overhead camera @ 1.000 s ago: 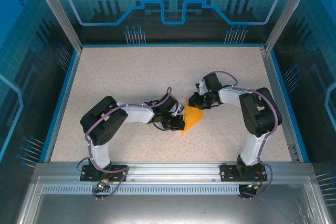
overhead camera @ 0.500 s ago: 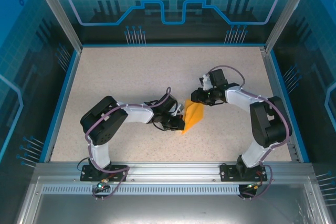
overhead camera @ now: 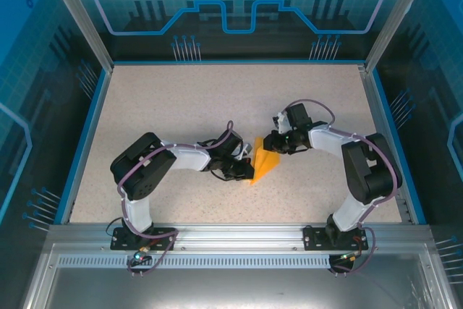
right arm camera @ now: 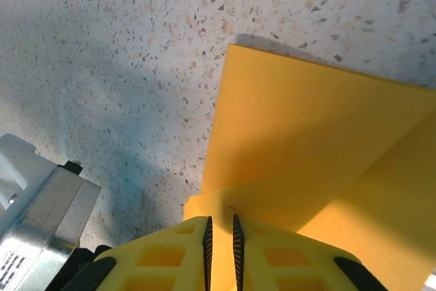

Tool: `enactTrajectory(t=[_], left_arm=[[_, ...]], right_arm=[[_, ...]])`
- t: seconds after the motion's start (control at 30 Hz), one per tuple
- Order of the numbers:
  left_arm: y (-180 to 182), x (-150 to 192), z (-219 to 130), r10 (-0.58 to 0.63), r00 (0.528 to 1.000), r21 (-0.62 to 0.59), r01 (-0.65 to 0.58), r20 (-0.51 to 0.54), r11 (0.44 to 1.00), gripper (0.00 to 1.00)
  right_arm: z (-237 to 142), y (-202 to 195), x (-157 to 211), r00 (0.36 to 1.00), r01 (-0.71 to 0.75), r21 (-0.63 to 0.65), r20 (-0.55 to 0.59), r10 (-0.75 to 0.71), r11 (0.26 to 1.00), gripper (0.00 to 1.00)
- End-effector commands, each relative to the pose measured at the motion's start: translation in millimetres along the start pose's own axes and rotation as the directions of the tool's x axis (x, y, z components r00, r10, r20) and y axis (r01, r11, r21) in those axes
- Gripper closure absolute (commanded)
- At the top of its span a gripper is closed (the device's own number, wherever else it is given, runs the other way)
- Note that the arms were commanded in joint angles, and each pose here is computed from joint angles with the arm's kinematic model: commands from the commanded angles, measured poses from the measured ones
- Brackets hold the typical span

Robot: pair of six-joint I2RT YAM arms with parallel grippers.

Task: Fold a paper plane with a square sheet of paper (pick it up from the middle)
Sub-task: Fourth fold the wing at the center of the table.

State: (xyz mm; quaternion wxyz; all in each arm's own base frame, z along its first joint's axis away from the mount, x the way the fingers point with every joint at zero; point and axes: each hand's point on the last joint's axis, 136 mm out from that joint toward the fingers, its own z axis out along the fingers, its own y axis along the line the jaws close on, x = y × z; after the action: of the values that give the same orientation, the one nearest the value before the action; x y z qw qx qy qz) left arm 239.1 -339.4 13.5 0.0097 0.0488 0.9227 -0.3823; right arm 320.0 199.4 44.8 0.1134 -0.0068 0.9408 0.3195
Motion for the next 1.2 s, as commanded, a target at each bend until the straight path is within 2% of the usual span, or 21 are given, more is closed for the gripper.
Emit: enactTrajectory(t=[0.0,1.17], left_arm=[[34.3,13.2,5.4,-0.082,0.996,-0.092,0.079,-0.020,0.993,1.00],[58.5,16.0,0.2,-0.166,0.984,-0.144,0.173,0.055,0.974,1.00]], right_arm=[[11.7,6.0,5.6,0.999,-0.004,-0.026,-0.033,0.003,1.000,0.82],[36.2,6.3,2.3,0.998,0.007,-0.028,-0.061,-0.009,1.000,0.84]])
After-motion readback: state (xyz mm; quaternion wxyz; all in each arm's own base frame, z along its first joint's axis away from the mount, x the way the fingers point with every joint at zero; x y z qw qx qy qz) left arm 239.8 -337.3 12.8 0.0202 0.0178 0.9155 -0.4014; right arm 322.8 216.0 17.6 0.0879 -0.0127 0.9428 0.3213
